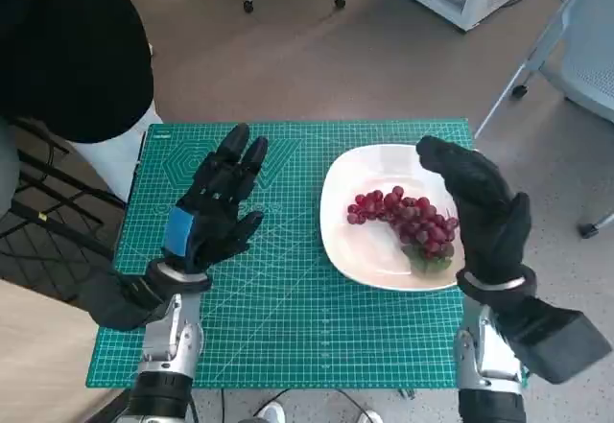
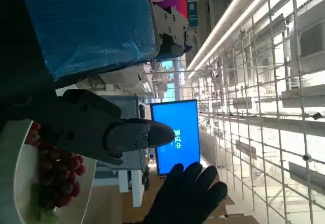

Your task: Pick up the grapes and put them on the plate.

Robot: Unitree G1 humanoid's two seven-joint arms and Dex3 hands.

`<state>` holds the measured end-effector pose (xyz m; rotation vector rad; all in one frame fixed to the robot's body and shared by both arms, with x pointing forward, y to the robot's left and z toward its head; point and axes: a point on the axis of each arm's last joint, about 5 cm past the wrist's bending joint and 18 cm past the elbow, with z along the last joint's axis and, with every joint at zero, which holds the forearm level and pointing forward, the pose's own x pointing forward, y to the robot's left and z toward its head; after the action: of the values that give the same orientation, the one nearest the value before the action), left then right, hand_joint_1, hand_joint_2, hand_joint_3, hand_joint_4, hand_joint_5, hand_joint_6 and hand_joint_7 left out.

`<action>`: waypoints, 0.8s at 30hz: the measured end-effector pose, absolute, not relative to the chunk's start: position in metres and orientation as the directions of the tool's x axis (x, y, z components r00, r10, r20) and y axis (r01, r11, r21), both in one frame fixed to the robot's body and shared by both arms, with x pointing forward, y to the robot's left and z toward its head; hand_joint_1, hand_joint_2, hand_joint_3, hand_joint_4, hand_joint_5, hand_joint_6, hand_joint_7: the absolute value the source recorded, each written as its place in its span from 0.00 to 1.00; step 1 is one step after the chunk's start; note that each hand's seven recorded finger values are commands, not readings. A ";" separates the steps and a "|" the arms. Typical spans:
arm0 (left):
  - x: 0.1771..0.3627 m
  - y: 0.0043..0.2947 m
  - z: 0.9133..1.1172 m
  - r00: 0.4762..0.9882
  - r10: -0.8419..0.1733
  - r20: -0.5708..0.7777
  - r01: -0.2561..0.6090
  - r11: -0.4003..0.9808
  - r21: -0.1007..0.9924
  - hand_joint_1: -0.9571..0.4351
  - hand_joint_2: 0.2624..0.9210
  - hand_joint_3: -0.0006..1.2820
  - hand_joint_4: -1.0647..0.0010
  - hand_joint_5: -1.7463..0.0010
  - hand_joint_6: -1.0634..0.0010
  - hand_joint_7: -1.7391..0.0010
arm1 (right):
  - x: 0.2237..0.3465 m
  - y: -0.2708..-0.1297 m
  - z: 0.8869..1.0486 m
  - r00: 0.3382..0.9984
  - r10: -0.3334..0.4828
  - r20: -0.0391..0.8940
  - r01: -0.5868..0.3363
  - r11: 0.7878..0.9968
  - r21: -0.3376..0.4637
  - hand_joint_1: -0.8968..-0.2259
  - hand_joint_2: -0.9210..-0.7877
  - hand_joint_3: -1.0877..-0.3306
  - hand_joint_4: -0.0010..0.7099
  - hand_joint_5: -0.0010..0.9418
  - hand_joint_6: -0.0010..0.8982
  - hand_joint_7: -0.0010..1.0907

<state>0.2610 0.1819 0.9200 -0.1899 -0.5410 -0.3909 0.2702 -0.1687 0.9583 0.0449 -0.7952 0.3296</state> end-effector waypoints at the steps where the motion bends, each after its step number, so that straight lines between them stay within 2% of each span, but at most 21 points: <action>1: 0.261 0.182 0.920 0.786 -0.311 0.535 0.409 0.910 -0.073 0.30 1.00 0.33 0.79 1.00 0.70 0.99 | 0.271 -0.168 0.958 0.652 0.276 0.706 -0.309 0.947 -0.085 0.34 0.00 0.49 0.45 0.00 0.14 0.22; 9: 0.259 0.185 0.921 0.786 -0.301 0.539 0.397 0.915 -0.069 0.30 1.00 0.32 0.78 1.00 0.70 0.99 | 0.273 -0.164 0.956 0.661 0.296 0.689 -0.322 0.942 -0.096 0.35 0.00 0.45 0.43 0.00 0.11 0.24; 14: 0.258 0.186 0.921 0.790 -0.292 0.540 0.389 0.919 -0.072 0.31 1.00 0.33 0.78 0.99 0.69 0.99 | 0.273 -0.162 0.955 0.663 0.305 0.683 -0.330 0.939 -0.099 0.37 0.00 0.42 0.43 0.00 0.07 0.30; 24: 0.257 0.187 0.921 0.801 -0.284 0.528 0.382 0.920 -0.085 0.32 1.00 0.33 0.76 0.99 0.66 0.98 | 0.273 -0.163 0.956 0.662 0.313 0.681 -0.331 0.937 -0.109 0.37 0.00 0.41 0.42 0.00 0.04 0.33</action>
<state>0.2571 0.1869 0.9208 -0.1918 -0.5336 -0.3594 0.2730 -0.1634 0.9555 0.0254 -0.7653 0.3644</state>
